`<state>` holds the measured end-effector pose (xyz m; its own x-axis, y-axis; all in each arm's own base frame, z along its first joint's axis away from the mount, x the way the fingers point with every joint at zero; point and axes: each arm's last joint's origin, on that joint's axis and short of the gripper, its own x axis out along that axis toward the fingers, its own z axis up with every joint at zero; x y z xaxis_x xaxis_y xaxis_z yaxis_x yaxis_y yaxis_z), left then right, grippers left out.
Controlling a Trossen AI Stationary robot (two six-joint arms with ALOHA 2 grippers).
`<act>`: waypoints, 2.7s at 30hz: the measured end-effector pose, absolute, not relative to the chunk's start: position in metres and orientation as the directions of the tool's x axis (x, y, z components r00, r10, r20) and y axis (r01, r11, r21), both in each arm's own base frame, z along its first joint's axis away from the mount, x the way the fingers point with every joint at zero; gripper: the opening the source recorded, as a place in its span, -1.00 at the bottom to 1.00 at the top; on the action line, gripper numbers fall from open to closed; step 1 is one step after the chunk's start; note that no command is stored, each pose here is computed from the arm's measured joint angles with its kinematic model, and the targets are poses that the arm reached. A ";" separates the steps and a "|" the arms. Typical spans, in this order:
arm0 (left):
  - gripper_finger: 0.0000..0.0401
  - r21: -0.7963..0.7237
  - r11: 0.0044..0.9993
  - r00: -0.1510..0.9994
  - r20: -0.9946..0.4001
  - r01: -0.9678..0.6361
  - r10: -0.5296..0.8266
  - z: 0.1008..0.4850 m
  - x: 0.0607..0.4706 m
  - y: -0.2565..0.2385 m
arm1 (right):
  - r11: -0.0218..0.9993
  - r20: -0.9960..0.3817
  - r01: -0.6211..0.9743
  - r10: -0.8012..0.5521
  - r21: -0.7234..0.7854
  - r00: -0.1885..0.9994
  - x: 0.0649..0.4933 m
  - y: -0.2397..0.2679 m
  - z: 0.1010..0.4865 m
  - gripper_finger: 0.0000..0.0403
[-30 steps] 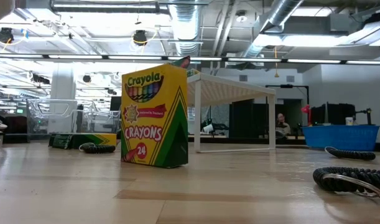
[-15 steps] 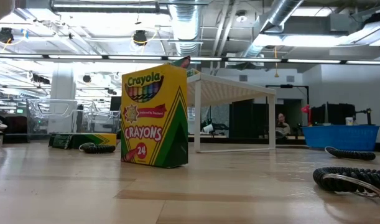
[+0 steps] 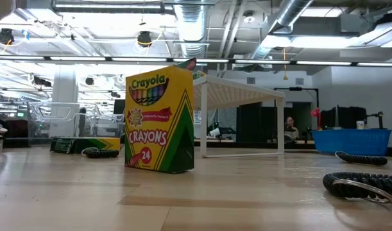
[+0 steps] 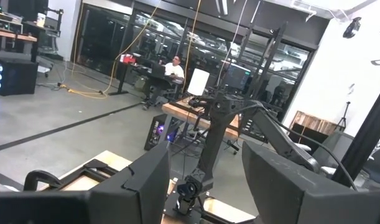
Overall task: Pick & Place Office Desk Supplies
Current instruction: Put the black rubber band into the orange bin
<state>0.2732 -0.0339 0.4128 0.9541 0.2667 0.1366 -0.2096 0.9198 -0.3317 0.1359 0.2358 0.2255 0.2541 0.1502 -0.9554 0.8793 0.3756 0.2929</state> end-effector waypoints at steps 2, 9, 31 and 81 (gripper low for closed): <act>-0.05 -0.332 0.920 0.954 0.137 -0.209 0.266 0.413 0.273 -0.034 | 0.370 -0.954 0.881 0.151 0.296 0.257 0.138 0.235 0.226 -0.45; -0.05 -0.328 0.926 0.960 0.138 -0.187 0.243 0.413 0.273 -0.035 | 0.352 -0.961 0.895 0.120 0.275 0.249 0.143 0.228 0.225 0.09; -0.05 -0.289 0.937 0.961 0.130 -0.198 0.244 0.412 0.273 -0.034 | 0.290 -0.964 0.932 0.211 0.219 0.160 0.164 0.214 0.240 0.10; -0.05 -0.274 0.943 0.972 0.086 -0.188 0.219 0.407 0.274 -0.035 | 0.263 -0.973 0.945 0.171 0.196 0.154 0.169 0.209 0.233 0.22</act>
